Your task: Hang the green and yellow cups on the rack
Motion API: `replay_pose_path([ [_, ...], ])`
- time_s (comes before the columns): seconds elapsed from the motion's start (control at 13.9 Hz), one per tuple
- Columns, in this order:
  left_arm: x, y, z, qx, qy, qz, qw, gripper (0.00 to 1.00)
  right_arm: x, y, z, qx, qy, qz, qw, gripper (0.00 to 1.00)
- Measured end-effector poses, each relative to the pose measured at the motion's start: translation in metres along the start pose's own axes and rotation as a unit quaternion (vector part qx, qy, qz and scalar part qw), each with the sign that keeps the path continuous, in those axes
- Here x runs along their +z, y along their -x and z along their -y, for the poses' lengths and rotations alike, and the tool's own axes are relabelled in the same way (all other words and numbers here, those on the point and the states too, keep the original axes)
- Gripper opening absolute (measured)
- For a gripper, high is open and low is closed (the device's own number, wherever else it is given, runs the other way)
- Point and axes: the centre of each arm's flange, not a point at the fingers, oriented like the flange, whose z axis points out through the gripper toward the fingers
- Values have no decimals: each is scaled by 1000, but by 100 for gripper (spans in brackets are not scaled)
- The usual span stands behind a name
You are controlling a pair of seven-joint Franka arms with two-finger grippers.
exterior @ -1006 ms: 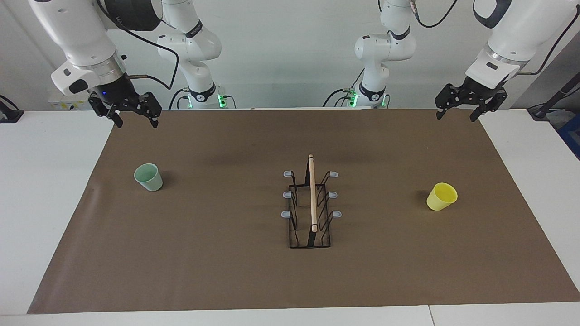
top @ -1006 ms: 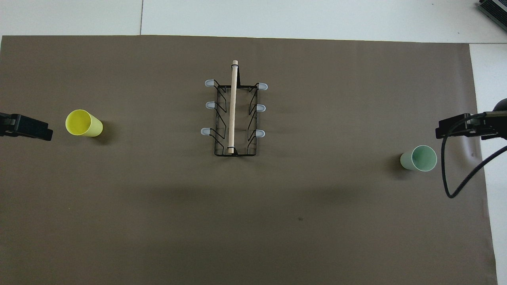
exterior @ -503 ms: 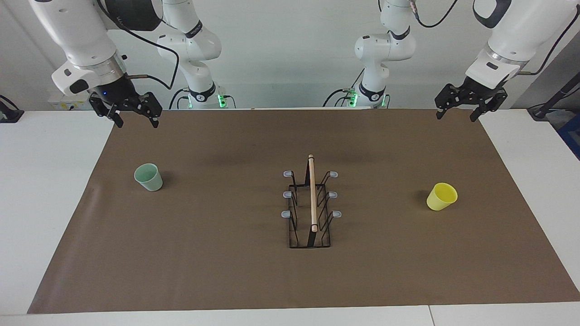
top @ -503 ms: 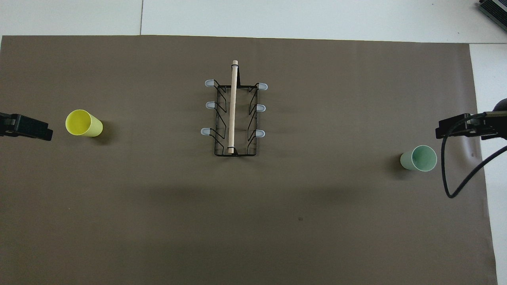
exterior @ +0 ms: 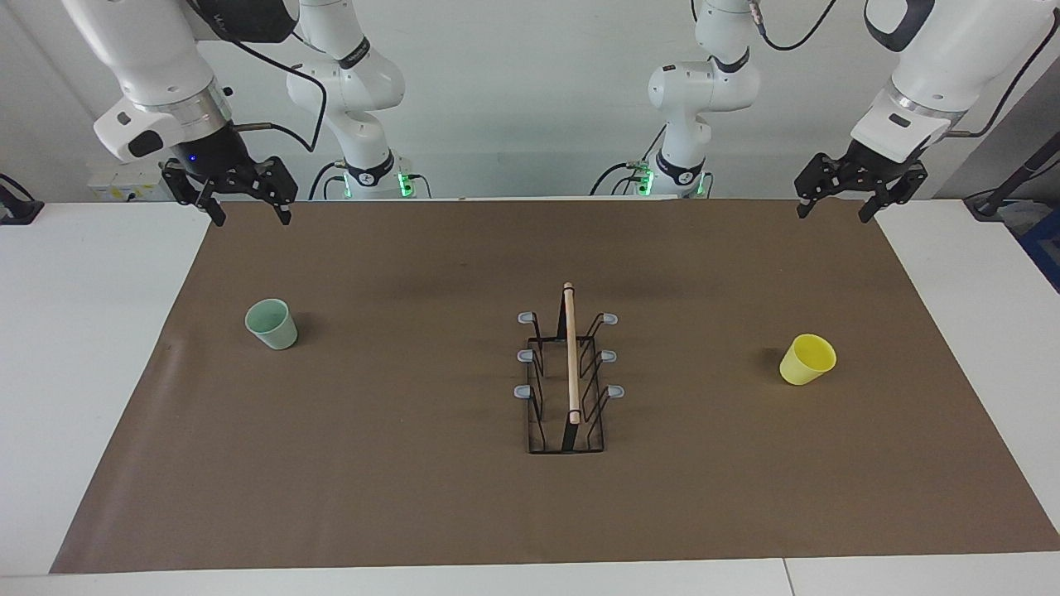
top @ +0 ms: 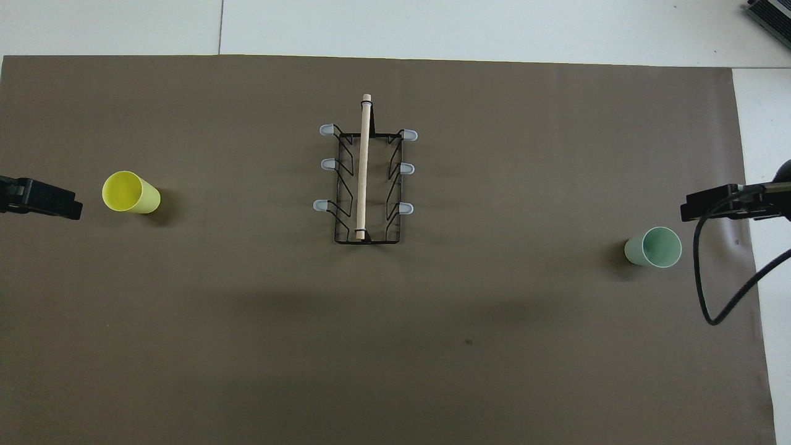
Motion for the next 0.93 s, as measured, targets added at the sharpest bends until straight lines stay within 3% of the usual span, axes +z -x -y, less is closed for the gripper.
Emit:
replay_pose_path([
  [0.22,0,0,0,0,0,0,1000,100,13,1,12,-12,3,-14,1000,100],
  [0.36,0,0,0,0,0,0,1000,100,30,-1,6,-22,31,-8,999,100],
  [0.72,0,0,0,0,0,0,1000,100,80,-31,-5,-87,80,27,993,100],
  [0.93,0,0,0,0,0,0,1000,100,132,-69,-8,-171,112,70,977,100],
])
